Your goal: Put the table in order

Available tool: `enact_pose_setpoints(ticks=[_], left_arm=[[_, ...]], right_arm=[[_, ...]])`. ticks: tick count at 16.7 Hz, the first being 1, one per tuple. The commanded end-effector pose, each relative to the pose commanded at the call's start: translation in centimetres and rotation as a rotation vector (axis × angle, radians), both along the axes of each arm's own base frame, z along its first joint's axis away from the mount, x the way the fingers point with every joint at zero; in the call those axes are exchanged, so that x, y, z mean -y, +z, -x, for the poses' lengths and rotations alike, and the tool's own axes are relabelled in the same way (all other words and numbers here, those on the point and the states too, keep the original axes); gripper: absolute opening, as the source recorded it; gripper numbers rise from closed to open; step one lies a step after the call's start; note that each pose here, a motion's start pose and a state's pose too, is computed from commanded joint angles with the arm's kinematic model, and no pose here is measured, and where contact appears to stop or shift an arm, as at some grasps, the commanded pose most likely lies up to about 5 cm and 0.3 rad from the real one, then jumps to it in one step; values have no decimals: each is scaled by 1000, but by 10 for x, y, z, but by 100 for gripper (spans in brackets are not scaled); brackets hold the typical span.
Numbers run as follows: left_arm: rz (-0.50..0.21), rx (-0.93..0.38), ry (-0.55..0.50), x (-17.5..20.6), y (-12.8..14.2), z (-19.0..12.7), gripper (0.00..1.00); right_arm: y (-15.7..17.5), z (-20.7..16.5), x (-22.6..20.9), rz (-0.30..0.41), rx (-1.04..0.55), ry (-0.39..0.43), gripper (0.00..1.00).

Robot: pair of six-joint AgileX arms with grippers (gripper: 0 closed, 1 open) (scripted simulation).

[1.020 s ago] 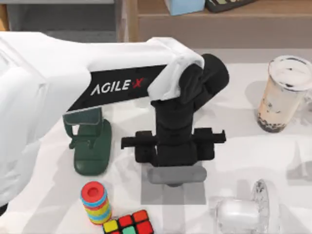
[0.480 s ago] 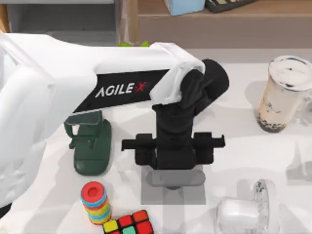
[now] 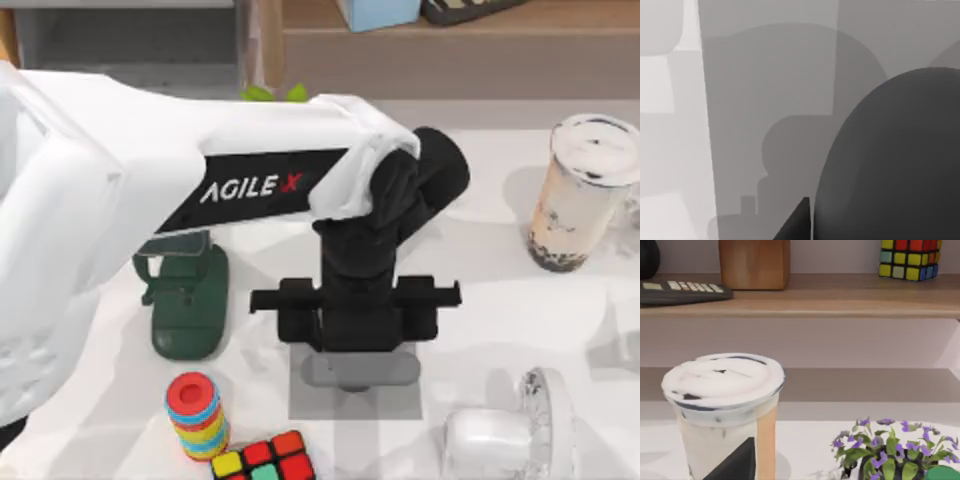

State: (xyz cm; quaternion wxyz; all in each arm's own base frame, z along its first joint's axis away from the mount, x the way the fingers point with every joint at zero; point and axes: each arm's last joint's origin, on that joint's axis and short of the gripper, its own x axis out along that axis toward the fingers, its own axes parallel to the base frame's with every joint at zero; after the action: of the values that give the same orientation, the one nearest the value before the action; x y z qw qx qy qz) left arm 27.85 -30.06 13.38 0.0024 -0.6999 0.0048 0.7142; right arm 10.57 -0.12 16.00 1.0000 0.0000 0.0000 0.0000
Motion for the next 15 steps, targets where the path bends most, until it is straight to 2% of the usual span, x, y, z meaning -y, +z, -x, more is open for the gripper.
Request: enact_pose_setpoints(ticks=[11,15], left_arm=[[0,0,0,0,0,0,98],[0,0,0,0,0,0,100]], right_arm=[[0,0,0,0,0,0,100],[0,0,0,0,0,0,100]])
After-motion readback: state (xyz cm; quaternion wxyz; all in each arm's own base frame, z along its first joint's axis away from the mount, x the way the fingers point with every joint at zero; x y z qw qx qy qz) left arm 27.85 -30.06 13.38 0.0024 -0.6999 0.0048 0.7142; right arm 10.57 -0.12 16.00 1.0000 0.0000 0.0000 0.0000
